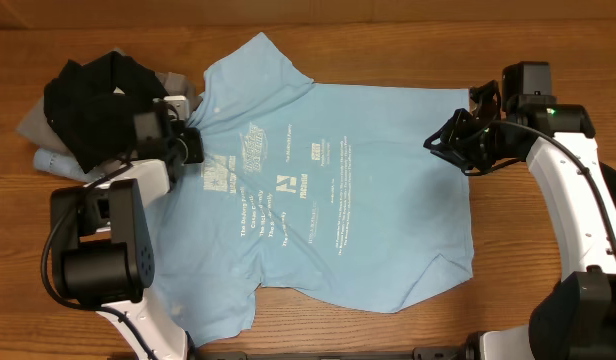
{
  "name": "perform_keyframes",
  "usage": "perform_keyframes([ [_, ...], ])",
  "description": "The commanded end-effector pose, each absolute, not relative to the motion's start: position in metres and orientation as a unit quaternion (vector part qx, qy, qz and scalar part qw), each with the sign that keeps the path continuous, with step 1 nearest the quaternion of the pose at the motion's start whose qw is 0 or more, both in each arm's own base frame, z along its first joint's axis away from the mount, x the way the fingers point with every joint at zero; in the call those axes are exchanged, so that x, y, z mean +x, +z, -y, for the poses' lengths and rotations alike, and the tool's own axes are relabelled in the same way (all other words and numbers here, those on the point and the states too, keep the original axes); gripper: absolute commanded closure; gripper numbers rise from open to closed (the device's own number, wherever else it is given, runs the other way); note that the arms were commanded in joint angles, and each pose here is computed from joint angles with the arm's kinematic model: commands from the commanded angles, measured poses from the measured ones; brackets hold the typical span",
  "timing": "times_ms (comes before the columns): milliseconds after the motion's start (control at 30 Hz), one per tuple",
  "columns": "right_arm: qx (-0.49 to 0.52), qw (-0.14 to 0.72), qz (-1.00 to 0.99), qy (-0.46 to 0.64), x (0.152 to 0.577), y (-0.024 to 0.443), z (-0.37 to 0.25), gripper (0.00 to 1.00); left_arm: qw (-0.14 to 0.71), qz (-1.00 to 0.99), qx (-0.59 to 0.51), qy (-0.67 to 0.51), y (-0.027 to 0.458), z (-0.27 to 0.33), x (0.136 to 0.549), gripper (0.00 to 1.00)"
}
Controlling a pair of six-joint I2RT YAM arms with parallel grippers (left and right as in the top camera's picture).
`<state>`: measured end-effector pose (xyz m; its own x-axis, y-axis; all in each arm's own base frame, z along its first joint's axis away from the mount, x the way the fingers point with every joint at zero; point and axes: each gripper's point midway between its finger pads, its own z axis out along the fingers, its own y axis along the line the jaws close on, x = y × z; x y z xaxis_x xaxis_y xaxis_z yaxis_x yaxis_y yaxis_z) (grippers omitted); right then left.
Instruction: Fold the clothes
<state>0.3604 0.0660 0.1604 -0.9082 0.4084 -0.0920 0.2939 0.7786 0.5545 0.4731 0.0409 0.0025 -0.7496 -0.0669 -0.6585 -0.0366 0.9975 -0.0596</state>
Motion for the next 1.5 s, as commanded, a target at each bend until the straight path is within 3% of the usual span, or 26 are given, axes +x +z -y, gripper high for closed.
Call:
perform_keyframes([
  [0, 0.225, 0.122, -0.944, 0.209, 0.365, 0.155, -0.041, 0.78, 0.329, -0.943, -0.025, -0.049, -0.009, -0.034, 0.465, 0.82],
  [100, 0.269, 0.123, -0.946, 0.134, 0.362, 0.141, -0.014, 0.79, 0.354, -0.933, -0.014, -0.059, 0.015, -0.027, 0.472, 0.72],
  [300, 0.323, 0.06, -0.94, 0.091, 0.335, 0.082, -0.005, 0.88, 0.425, -0.902, 0.005, -0.077, 0.094, -0.017, 0.478, 0.44],
  [467, 0.396, 0.04, -0.917, 0.017, 0.32, 0.026, 0.021, 0.96, 0.457, -0.883, 0.026, -0.105, 0.157, -0.003, 0.462, 0.36],
  [633, 0.461, 0.011, -0.886, -0.049, 0.303, -0.011, 0.054, 0.96, 0.469, -0.877, 0.036, -0.1, 0.205, 0.001, 0.427, 0.34],
  [933, 0.548, 0.023, -0.829, -0.107, 0.284, -0.02, 0.14, 0.96, 0.464, -0.879, 0.036, -0.101, 0.223, 0.004, 0.402, 0.34],
  [1067, 0.523, 0.029, -0.852, 0.015, 0.307, -0.017, 0.135, 0.94, 0.452, -0.885, 0.038, -0.106, 0.218, 0.009, 0.398, 0.34],
  [1133, 0.49, 0.041, -0.867, 0.082, 0.325, -0.008, 0.124, 0.84, 0.447, -0.887, 0.043, -0.109, 0.215, 0.015, 0.397, 0.33],
  [1367, 0.476, 0.06, -0.872, 0.097, 0.341, 0.038, 0.121, 0.74, 0.408, -0.904, 0.057, -0.112, 0.199, 0.032, 0.385, 0.32],
  [1467, 0.452, 0.072, -0.88, 0.124, 0.347, 0.064, 0.11, 0.73, 0.36, -0.924, 0.051, -0.115, 0.178, 0.033, 0.371, 0.41],
])
